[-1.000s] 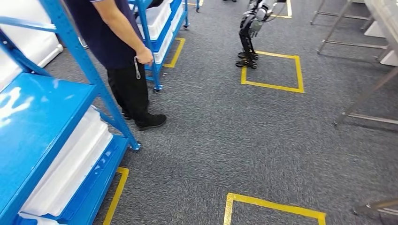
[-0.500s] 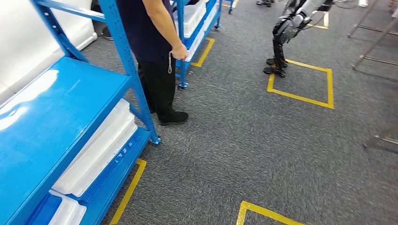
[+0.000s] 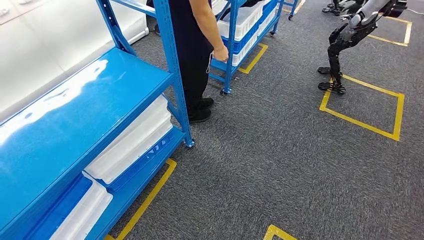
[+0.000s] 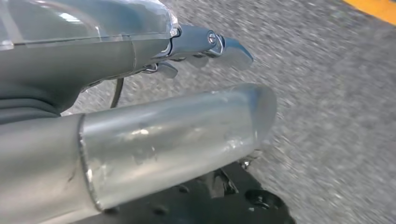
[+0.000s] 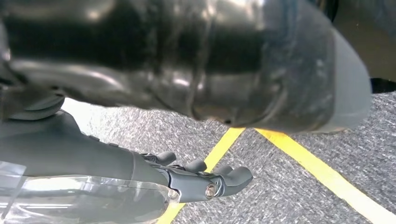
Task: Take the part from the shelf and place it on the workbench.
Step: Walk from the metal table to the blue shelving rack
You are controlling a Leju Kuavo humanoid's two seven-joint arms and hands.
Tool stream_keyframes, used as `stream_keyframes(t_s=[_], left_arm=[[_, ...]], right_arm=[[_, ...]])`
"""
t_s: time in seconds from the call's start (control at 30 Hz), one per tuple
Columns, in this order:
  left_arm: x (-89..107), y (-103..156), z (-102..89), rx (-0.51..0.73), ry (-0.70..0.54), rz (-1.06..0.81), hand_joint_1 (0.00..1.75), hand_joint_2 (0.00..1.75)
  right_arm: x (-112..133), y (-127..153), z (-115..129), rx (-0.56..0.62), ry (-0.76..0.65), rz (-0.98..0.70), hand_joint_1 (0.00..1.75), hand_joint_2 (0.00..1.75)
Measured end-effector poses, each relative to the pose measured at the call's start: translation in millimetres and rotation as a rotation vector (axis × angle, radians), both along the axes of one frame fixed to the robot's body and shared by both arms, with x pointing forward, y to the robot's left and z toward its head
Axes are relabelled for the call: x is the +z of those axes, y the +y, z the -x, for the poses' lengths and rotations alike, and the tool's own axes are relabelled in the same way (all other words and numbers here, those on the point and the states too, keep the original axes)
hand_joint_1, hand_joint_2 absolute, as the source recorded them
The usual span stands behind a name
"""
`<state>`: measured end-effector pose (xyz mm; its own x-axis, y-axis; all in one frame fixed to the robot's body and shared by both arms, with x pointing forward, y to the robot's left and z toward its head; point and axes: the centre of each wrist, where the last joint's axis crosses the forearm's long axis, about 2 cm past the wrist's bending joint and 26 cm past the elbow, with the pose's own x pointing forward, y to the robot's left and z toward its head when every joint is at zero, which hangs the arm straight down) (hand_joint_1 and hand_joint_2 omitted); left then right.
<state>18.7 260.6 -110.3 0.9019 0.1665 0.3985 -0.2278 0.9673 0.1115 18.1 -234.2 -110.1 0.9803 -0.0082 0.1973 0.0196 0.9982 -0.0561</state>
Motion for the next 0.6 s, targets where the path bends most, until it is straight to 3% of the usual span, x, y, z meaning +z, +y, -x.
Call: stream_keyframes(t_s=[0.2, 0.6], left_arm=[[3.2, 19, 6.7, -0.048, 0.012, -0.05, 0.0, 0.0], [5.0, 19, 3.6, -0.075, 0.005, -0.072, 0.0, 0.0]], right_arm=[[0, -1, -2, -0.02, 0.002, 0.004, 0.0, 0.0], [0, -3, 2, -0.032, 0.008, 0.01, 0.0, 0.0]])
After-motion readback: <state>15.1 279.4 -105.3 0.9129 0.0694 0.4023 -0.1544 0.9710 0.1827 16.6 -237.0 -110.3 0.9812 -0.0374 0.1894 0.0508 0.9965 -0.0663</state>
